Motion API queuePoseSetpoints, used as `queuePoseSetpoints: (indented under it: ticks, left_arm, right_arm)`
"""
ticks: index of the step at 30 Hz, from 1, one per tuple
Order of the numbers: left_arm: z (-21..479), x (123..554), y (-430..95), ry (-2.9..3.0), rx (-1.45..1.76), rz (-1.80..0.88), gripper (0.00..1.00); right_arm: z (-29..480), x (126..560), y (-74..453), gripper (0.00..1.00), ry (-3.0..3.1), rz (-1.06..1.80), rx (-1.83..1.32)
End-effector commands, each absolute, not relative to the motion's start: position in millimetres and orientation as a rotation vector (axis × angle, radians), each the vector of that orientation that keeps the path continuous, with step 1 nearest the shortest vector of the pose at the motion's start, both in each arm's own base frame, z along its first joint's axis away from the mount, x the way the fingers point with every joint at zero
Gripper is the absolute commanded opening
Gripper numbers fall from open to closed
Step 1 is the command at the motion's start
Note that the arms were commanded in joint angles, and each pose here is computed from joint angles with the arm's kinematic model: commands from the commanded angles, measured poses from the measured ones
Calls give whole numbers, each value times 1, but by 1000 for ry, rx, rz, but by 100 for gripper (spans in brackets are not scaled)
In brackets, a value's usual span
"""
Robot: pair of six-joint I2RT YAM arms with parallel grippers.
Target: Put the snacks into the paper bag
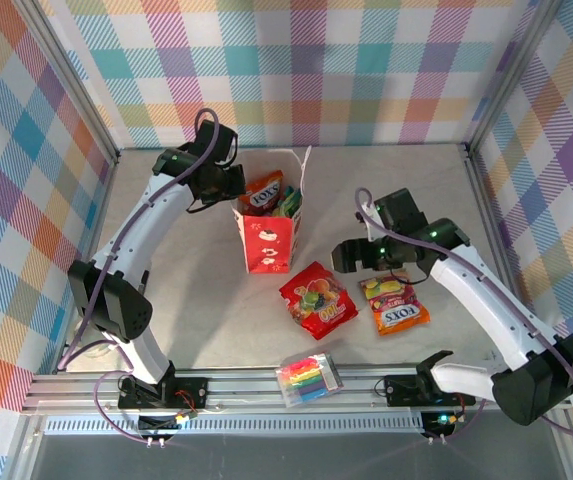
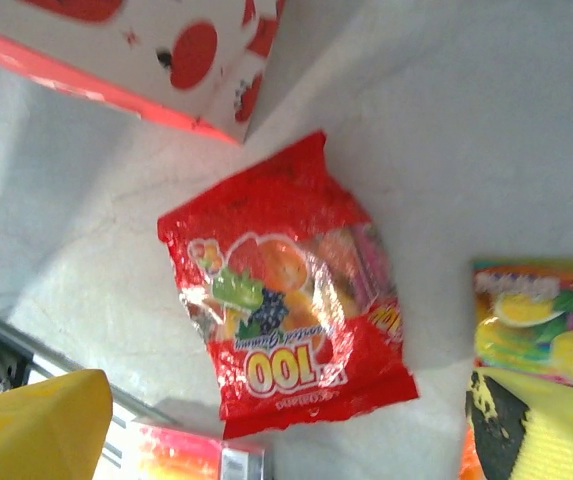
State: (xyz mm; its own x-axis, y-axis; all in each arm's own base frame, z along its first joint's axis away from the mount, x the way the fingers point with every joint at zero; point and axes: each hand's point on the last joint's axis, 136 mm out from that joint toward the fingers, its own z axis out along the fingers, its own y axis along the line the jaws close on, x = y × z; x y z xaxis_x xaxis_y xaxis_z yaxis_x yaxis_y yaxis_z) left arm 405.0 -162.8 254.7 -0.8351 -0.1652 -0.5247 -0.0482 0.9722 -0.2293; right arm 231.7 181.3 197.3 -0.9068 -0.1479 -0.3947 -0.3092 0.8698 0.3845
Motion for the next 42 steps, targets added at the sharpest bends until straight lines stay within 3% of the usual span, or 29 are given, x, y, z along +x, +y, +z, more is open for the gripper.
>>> queuePoseSetpoints:
  ticks: [1,13,21,25,36,42]
  left_arm:
    - [260,398,-162,2560,-143,-286,4]
    - [261,392,-159,2561,-134,-282,5]
    - [261,388,-161,2553,-123,-314,7]
    - [265,387,-159,2538,-128,-317,8]
    - [261,378,-147,2527,-168,-316,19]
    - [261,378,-145,2523,-168,-329,21]
  right_arm:
    - [177,218,194,91,2748,803,-296]
    - [109,226,204,87,2862,796,-383]
    - [70,227,208,77,2978,770,-461]
    - [64,227,208,66,2990,772,-460]
    - [46,218,204,0,3063,756,-434]
    - [57,222,203,0,3026,747,-428]
